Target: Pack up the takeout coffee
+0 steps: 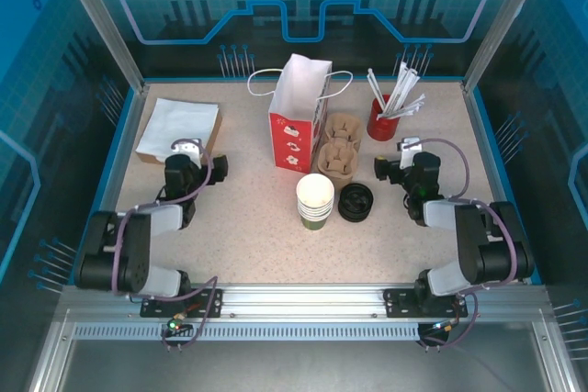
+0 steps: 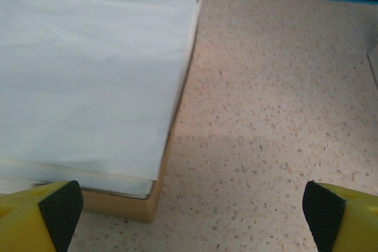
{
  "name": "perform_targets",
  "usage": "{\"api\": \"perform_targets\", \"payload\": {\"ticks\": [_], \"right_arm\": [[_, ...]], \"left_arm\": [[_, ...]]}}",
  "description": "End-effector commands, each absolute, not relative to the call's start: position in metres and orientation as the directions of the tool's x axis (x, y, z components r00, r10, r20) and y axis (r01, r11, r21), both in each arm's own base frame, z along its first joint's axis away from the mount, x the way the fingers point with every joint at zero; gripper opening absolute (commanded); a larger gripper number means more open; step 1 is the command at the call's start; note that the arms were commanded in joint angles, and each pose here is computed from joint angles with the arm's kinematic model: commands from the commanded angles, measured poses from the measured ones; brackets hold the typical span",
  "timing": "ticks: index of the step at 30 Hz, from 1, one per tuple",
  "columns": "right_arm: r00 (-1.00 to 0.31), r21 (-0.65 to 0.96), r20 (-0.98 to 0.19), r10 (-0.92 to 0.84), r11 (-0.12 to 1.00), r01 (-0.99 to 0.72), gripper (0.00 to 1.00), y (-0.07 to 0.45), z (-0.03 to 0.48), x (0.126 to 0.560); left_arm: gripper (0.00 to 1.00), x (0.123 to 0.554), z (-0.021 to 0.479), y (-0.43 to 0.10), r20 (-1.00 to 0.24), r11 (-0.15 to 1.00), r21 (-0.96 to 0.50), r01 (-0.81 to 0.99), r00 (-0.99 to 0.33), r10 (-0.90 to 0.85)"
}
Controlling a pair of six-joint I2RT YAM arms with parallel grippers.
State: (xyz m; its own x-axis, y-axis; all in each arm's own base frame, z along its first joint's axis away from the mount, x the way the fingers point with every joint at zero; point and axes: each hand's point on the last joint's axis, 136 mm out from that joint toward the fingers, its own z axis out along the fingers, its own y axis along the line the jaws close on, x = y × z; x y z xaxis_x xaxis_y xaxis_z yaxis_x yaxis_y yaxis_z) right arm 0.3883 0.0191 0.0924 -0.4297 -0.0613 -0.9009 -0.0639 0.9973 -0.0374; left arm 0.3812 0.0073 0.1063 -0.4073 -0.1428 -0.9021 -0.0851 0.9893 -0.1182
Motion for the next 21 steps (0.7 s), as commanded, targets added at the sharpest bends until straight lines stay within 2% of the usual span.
{"api": "perform_targets", "payload": {"ticks": [1, 6, 11, 17, 21], "right_arm": [[-0.427, -0.026, -0.904, -0.011, 0.999, 0.029, 1.0, 0.002, 0.123, 0.389], [-0.466, 0.038, -0.883, 0.047, 0.999, 0.029, 1.0, 0.007, 0.151, 0.366], [-0.549, 0.132, -0.819, 0.169, 0.986, 0.106, 1.0, 0.008, 0.174, 0.335], [-0.587, 0.296, -0.741, 0.326, 0.943, 0.15, 1.0, 0.023, 0.189, 0.301], [-0.622, 0.331, -0.703, 0.345, 0.933, 0.144, 1.0, 0.032, 0.189, 0.292]], "left_arm": [[0.99, 0.377, 0.15, 0.023, -0.894, 0.971, -0.148, -0.19, -0.393, -0.213], [0.99, 0.36, 0.199, 0.013, -0.79, 0.933, -0.268, -0.241, -0.5, -0.356], [0.99, 0.349, 0.241, -0.019, -0.688, 0.898, -0.406, -0.17, -0.59, -0.422], [0.98, 0.34, 0.294, -0.07, -0.665, 0.892, -0.453, -0.012, -0.662, -0.346], [0.97, 0.345, 0.324, -0.113, -0.678, 0.897, -0.431, 0.101, -0.692, -0.248]]}}
